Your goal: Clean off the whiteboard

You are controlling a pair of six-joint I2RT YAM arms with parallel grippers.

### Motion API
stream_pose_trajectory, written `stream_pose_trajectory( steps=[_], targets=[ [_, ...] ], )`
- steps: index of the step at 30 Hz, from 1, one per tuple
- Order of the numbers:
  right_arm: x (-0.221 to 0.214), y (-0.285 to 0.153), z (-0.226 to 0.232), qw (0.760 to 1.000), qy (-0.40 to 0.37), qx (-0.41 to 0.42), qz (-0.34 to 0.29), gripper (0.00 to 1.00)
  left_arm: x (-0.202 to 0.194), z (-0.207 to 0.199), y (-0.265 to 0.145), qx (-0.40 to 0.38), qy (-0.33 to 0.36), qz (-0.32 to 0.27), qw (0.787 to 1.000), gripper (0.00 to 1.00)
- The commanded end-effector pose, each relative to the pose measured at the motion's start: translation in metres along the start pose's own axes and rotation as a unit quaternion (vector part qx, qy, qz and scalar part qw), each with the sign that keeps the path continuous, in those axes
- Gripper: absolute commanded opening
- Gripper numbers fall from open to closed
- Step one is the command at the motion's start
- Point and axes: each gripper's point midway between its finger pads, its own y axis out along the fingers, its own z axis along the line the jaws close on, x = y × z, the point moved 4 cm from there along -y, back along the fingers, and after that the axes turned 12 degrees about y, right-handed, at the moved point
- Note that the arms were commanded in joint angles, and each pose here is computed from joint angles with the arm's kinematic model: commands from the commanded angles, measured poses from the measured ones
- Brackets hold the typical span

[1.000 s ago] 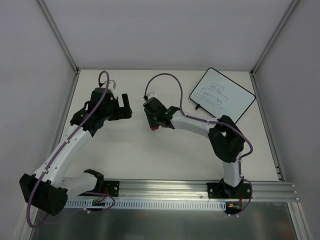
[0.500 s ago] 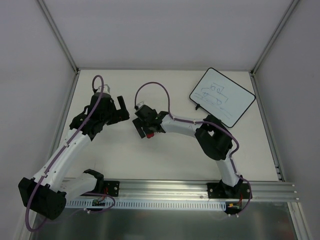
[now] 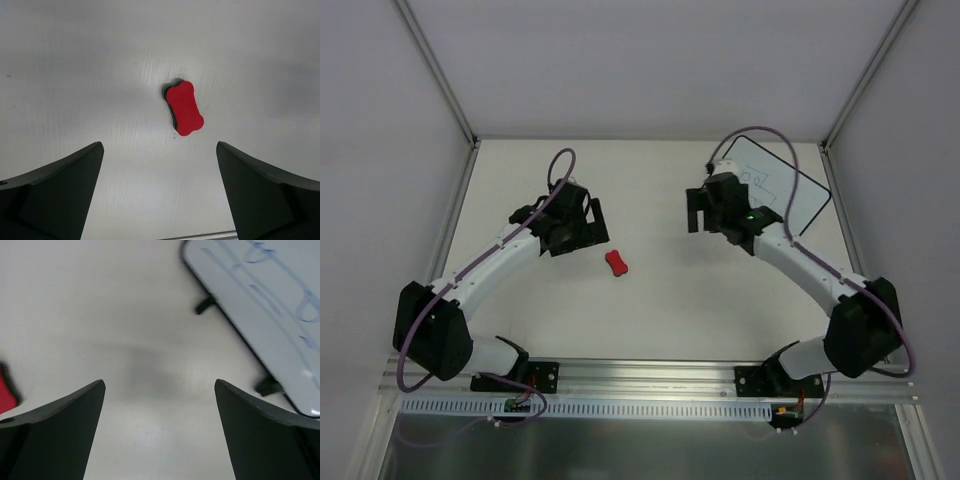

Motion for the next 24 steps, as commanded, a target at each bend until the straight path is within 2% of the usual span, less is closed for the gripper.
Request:
stream_pose_trajectory(
  steps=[1, 2, 4, 5, 6, 10, 11, 13, 14, 19, 24],
  targets=[
    [0.004, -0.013, -0.060, 0.998, 0.046, -0.030, -0.009, 0.96, 0.011, -0.020, -0.002, -0.022, -0.020, -0.001, 1.000, 0.99],
    [0.010, -0.012, -0.087, 0.997, 0.074, -0.032, -0.011, 0.96, 0.012, -0.020, 0.000, -0.019, -0.019, 0.002, 1.000, 0.99],
    [0.021, -0.023, -0.115, 0.993, 0.106, -0.023, -0.040, 0.94, 0.013, -0.019, 0.002, -0.014, -0.013, -0.001, 1.000, 0.99],
    [0.015, -0.022, -0.122, 0.992, 0.123, 0.006, -0.031, 0.93, 0.015, -0.019, 0.002, -0.013, -0.010, -0.002, 1.000, 0.99],
    [0.022, -0.023, -0.154, 0.986, 0.161, -0.003, -0.047, 0.90, 0.016, -0.019, 0.002, -0.013, -0.004, -0.004, 1.000, 0.99],
    [0.027, -0.024, -0.214, 0.971, 0.227, -0.010, -0.069, 0.87, 0.017, -0.019, 0.002, -0.014, 0.005, -0.004, 1.000, 0.99],
    [0.029, -0.022, -0.216, 0.969, 0.234, 0.022, -0.072, 0.86, 0.016, -0.020, 0.002, -0.017, 0.006, -0.002, 1.000, 0.99],
    [0.036, -0.020, -0.247, 0.956, 0.273, 0.031, -0.101, 0.84, 0.017, -0.021, 0.001, -0.022, 0.010, -0.002, 1.000, 0.99],
    [0.035, -0.014, -0.250, 0.952, 0.286, 0.067, -0.092, 0.84, 0.017, -0.022, 0.001, -0.024, 0.012, -0.002, 1.000, 0.99],
    [0.066, -0.013, -0.286, 0.958, 0.248, 0.081, -0.120, 0.85, 0.016, -0.023, -0.005, -0.037, 0.024, -0.003, 0.999, 0.99],
    [0.078, -0.010, -0.306, 0.959, 0.236, 0.100, -0.124, 0.87, 0.016, -0.022, -0.010, -0.042, 0.030, -0.009, 0.999, 0.99]
  ],
)
